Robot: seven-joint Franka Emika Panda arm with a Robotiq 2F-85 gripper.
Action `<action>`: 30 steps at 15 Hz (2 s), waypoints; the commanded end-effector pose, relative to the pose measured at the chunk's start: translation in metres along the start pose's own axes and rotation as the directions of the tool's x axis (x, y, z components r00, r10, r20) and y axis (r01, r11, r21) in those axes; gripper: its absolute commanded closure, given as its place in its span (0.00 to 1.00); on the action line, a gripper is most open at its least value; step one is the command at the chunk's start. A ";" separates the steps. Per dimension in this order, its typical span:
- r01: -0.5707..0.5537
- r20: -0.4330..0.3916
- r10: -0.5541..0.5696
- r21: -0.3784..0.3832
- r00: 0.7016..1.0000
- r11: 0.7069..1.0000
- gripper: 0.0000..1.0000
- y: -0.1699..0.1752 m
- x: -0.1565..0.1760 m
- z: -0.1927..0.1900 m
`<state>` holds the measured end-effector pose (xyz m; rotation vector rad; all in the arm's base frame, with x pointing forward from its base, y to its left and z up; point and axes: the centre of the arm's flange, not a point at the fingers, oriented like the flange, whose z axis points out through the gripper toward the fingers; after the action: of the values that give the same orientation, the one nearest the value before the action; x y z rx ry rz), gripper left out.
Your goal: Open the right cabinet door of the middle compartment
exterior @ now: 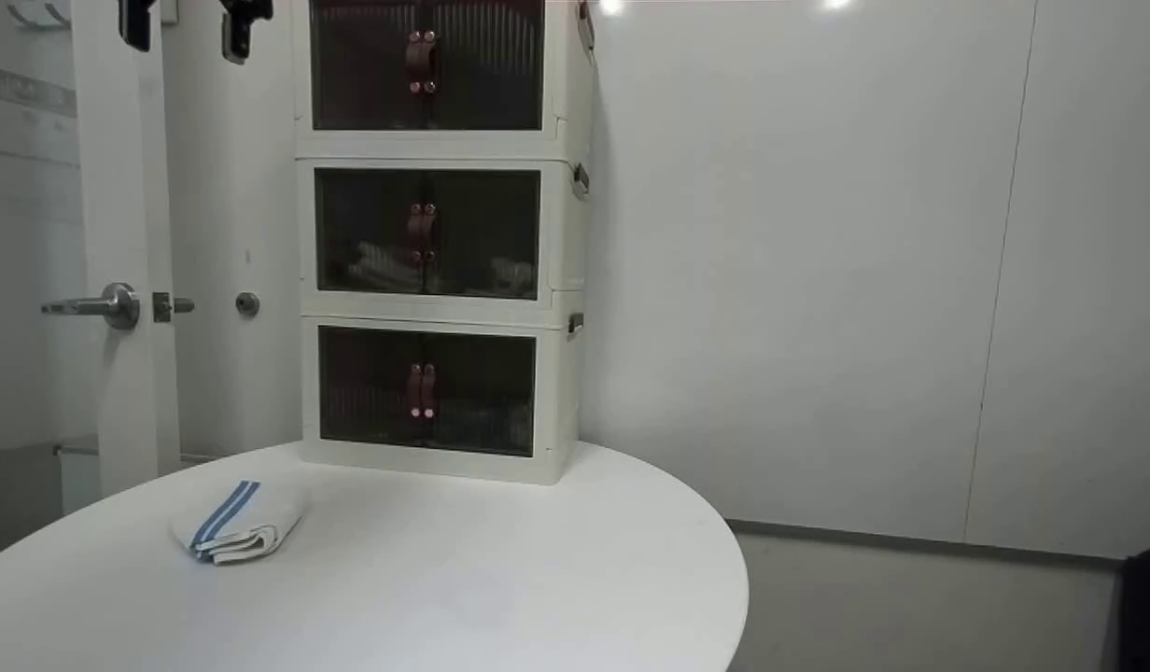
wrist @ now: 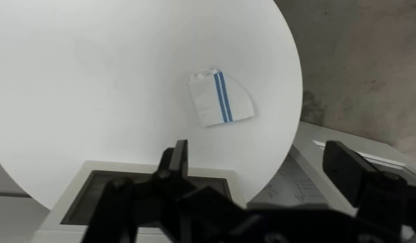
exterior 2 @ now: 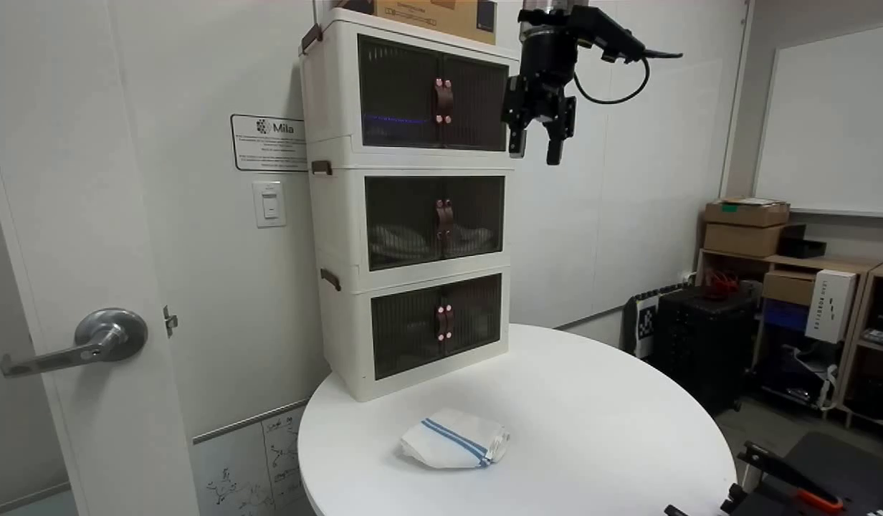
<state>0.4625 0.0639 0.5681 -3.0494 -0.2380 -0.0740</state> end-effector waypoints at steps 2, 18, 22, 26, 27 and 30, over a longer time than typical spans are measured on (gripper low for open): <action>0.192 -0.074 -0.183 0.139 0.980 0.971 0.00 0.020 0.046 0.038; 0.628 -0.580 -0.367 0.348 0.727 0.696 0.00 0.134 0.119 0.132; 0.644 -0.628 -0.346 0.338 0.698 0.686 0.00 0.149 0.123 0.141; 0.640 -0.652 -0.326 0.323 0.684 0.698 0.00 0.161 0.127 0.146; 0.639 -0.656 -0.322 0.321 0.682 0.699 0.00 0.163 0.128 0.147; 0.635 -0.662 -0.317 0.314 0.680 0.706 0.00 0.171 0.133 0.149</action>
<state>0.6124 -0.0636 0.4145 -2.2106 -0.8674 -0.7565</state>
